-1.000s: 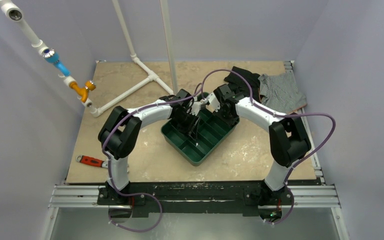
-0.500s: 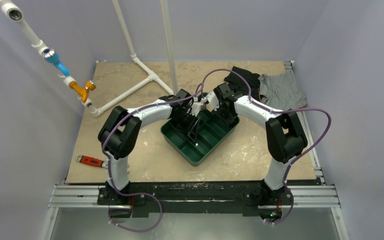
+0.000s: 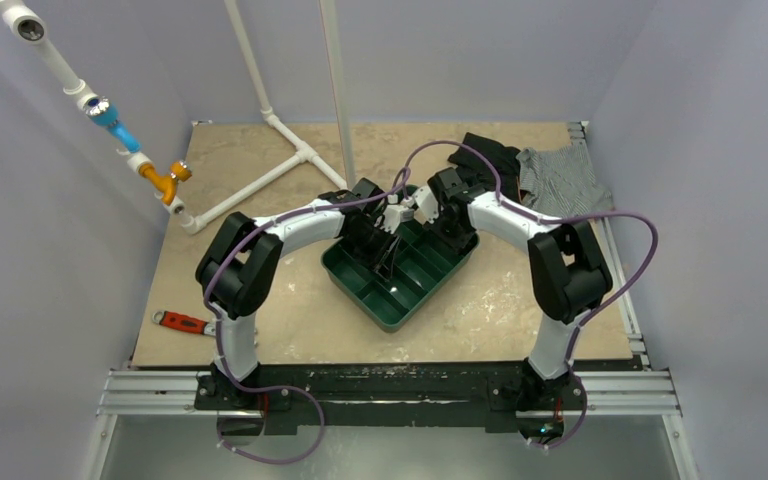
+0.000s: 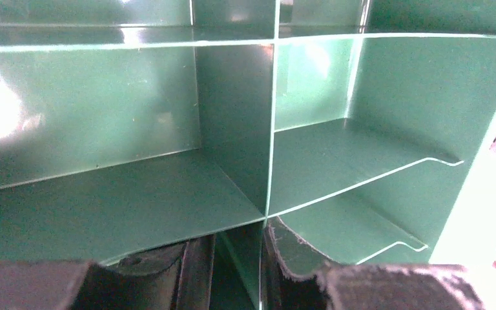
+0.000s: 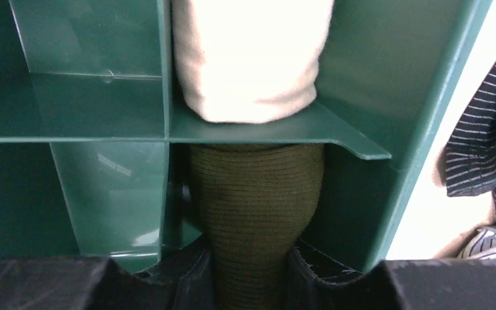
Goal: Roll the underwear
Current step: Place the underwear in the storage box.
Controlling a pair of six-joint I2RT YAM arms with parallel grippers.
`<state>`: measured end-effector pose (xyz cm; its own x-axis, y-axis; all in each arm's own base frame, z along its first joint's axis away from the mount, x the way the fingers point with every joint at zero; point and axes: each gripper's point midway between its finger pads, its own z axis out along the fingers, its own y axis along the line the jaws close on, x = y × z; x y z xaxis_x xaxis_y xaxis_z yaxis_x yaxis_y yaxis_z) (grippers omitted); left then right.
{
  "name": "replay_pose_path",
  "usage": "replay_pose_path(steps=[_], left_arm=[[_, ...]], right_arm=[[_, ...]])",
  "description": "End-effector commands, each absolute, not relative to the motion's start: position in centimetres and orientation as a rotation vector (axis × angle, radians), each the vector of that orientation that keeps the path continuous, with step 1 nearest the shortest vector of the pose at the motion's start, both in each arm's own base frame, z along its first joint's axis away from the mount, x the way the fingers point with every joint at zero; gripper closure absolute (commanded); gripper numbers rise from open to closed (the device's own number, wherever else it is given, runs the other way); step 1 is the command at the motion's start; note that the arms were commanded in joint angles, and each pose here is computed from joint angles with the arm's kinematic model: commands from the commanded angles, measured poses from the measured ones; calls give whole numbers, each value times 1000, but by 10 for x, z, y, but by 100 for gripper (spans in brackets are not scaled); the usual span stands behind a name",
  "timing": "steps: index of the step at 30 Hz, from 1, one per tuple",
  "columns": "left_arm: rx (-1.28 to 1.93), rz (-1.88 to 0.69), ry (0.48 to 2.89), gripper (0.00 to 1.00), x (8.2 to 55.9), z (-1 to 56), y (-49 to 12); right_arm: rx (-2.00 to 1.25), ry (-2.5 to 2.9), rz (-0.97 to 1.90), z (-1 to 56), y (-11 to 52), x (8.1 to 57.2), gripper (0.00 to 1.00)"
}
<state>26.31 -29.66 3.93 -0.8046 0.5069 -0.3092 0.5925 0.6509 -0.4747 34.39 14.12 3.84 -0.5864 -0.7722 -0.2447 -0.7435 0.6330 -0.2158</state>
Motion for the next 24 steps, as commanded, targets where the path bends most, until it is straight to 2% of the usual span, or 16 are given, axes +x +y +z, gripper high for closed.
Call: replay_pose_path(steps=[1, 5, 9, 17, 24], left_arm=[[912, -817, 2789, 77, 255, 19, -287], [912, -819, 2792, 77, 255, 18, -287], [911, -823, 2791, 78, 255, 19, -287], [907, -829, 2792, 79, 256, 19, -287], [893, -825, 2801, 80, 258, 17, -284]], right_arm=[[-1272, 2562, -22, 32, 148, 327, 61], [-1256, 2552, -20, 41, 147, 331, 47], [-1243, 2542, -20, 47, 147, 334, 41], [-1229, 2532, -10, 58, 148, 336, 41], [-1175, 2462, 5, 99, 153, 346, 42]])
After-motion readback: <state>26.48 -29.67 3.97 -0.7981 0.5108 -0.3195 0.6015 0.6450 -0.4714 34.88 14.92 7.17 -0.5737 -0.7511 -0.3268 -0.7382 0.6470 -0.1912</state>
